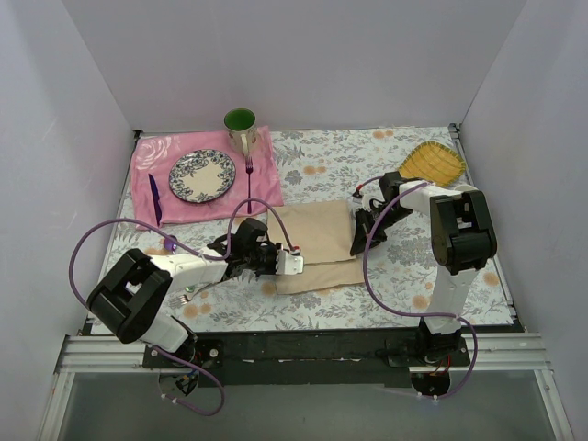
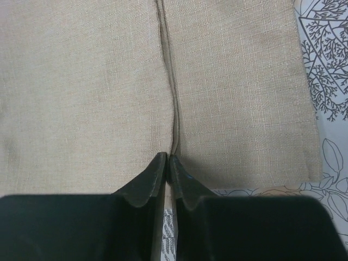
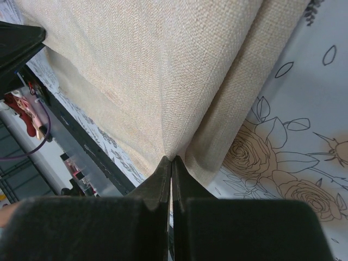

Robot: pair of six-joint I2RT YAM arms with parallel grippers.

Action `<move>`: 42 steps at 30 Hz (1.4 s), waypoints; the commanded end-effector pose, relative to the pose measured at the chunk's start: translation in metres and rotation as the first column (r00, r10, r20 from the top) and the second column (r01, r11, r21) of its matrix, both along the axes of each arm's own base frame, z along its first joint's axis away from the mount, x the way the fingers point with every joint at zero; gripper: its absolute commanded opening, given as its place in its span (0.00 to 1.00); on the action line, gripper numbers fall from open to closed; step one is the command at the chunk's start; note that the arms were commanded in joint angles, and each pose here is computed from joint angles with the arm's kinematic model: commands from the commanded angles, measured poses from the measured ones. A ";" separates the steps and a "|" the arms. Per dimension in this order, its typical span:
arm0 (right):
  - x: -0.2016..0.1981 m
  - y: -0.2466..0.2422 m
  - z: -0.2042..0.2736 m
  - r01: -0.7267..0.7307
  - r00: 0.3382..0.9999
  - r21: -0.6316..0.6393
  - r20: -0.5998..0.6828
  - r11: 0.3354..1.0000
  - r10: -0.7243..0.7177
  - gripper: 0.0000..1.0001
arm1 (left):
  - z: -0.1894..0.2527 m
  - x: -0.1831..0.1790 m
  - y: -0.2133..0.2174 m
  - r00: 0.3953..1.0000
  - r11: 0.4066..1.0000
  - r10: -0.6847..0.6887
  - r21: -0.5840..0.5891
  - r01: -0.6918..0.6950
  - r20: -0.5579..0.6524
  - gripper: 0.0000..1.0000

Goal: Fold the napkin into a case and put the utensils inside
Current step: Pick up the rectangle-folded napkin from the center of the board, then fold the rectangle-folded napkin at the center of the board.

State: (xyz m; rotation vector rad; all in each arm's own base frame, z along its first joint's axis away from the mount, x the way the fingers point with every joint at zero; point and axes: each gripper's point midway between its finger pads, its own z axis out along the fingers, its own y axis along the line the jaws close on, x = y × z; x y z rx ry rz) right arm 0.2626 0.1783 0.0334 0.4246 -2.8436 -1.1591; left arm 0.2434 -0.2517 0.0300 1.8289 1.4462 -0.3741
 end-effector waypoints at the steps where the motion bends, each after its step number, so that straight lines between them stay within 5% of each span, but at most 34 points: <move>1: 0.006 0.003 0.009 -0.015 1.000 0.016 0.019 1.000 0.014 0.01 | 0.017 0.009 -0.006 0.998 0.999 0.013 -0.040 -0.010 0.058 0.04; 17: 0.006 0.007 0.035 -0.045 0.996 0.065 0.077 0.997 0.040 0.01 | 0.052 0.015 -0.017 0.997 0.992 0.049 -0.116 -0.042 0.061 0.00; 42: -0.047 -0.020 0.038 -0.187 0.982 -0.006 0.020 0.982 0.187 0.01 | 0.073 -0.061 -0.024 0.983 0.987 -0.112 -0.135 0.092 -0.146 0.00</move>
